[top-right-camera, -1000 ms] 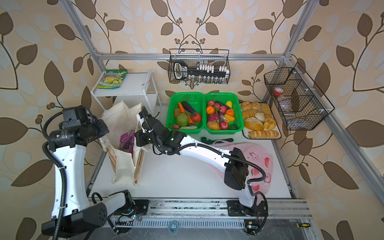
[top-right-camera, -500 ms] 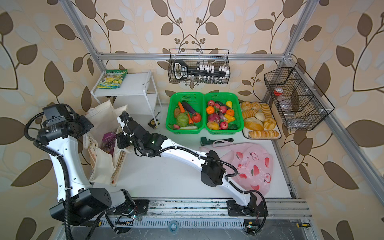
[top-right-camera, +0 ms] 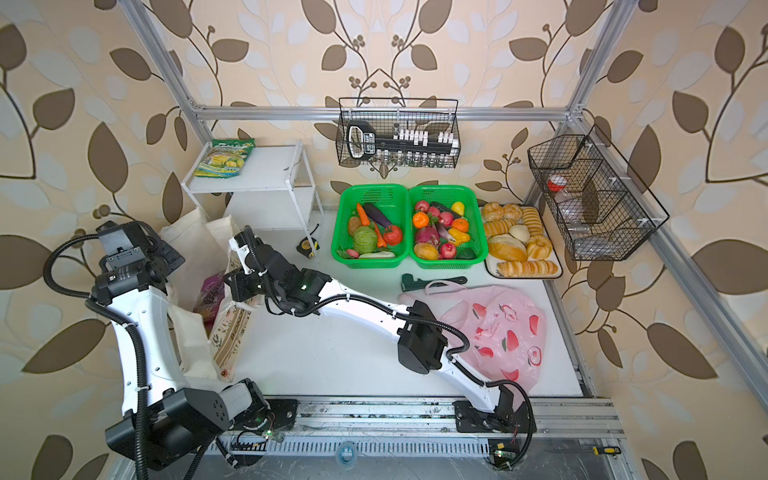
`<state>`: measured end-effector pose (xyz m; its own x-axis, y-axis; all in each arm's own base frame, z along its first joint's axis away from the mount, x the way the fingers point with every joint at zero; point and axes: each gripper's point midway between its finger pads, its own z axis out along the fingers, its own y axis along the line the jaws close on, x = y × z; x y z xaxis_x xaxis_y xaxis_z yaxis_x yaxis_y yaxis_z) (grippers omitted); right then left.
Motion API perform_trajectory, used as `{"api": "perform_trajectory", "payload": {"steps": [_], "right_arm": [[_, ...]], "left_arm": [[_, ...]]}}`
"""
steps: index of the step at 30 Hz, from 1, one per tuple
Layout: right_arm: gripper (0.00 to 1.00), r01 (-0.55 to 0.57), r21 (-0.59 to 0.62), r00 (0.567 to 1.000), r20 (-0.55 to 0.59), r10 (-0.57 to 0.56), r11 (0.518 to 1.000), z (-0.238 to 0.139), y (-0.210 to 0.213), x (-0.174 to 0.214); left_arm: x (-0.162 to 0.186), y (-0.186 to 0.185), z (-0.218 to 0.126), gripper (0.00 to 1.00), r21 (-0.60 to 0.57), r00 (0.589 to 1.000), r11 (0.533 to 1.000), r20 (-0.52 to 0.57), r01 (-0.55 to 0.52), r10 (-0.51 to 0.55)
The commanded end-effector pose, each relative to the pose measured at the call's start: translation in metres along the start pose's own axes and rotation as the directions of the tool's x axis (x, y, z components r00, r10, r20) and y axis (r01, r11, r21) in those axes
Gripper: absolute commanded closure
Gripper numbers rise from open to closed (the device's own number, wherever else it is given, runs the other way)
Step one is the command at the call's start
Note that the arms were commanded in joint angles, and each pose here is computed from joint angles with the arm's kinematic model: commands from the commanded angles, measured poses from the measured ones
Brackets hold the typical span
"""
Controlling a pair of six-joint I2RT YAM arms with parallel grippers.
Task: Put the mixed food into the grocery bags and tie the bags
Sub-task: 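Open both grippers off the tote and draw them back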
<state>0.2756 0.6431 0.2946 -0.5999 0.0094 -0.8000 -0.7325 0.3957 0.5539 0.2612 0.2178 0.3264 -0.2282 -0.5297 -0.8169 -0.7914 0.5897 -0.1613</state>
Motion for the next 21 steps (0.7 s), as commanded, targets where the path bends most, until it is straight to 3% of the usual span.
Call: {"api": "perform_trajectory", "payload": {"steps": [1, 2, 3, 10, 15, 18, 21], "right_arm": [[0.74, 0.068, -0.128, 0.990, 0.129, -0.051, 0.989, -0.031, 0.048, -0.059], [0.66, 0.080, -0.135, 0.989, 0.133, -0.061, 0.988, -0.037, 0.050, -0.067], [0.61, 0.088, -0.143, 0.988, 0.135, -0.068, 0.986, -0.043, 0.052, -0.072], [0.53, 0.078, -0.079, 0.991, 0.116, -0.068, 0.994, -0.091, 0.038, -0.097], [0.46, 0.056, -0.010, 0.993, 0.108, -0.055, 0.998, -0.133, 0.021, -0.101], [0.43, 0.057, 0.087, 0.992, 0.103, -0.066, 0.995, -0.168, -0.001, -0.098], [0.41, 0.038, 0.209, 0.990, 0.125, -0.066, 0.977, -0.211, -0.038, -0.086]], "left_arm": [[-0.033, 0.010, -0.023, 0.48, -0.035, 0.989, 0.998, 0.141, 0.054, -0.048], [-0.036, 0.012, -0.026, 0.35, -0.045, 0.988, 0.997, 0.145, 0.060, -0.053], [-0.037, 0.012, -0.027, 0.30, -0.048, 0.988, 0.997, 0.148, 0.062, -0.054], [-0.050, 0.006, -0.051, 0.25, -0.004, 0.984, 0.998, 0.163, 0.070, -0.068], [-0.061, -0.030, -0.086, 0.22, 0.211, 0.985, 0.976, 0.146, 0.058, -0.090], [-0.064, -0.069, -0.113, 0.17, 0.406, 0.990, 0.914, 0.121, 0.018, -0.074], [-0.060, -0.114, -0.148, 0.16, 0.639, 0.995, 0.768, 0.058, 0.027, -0.082]]}}
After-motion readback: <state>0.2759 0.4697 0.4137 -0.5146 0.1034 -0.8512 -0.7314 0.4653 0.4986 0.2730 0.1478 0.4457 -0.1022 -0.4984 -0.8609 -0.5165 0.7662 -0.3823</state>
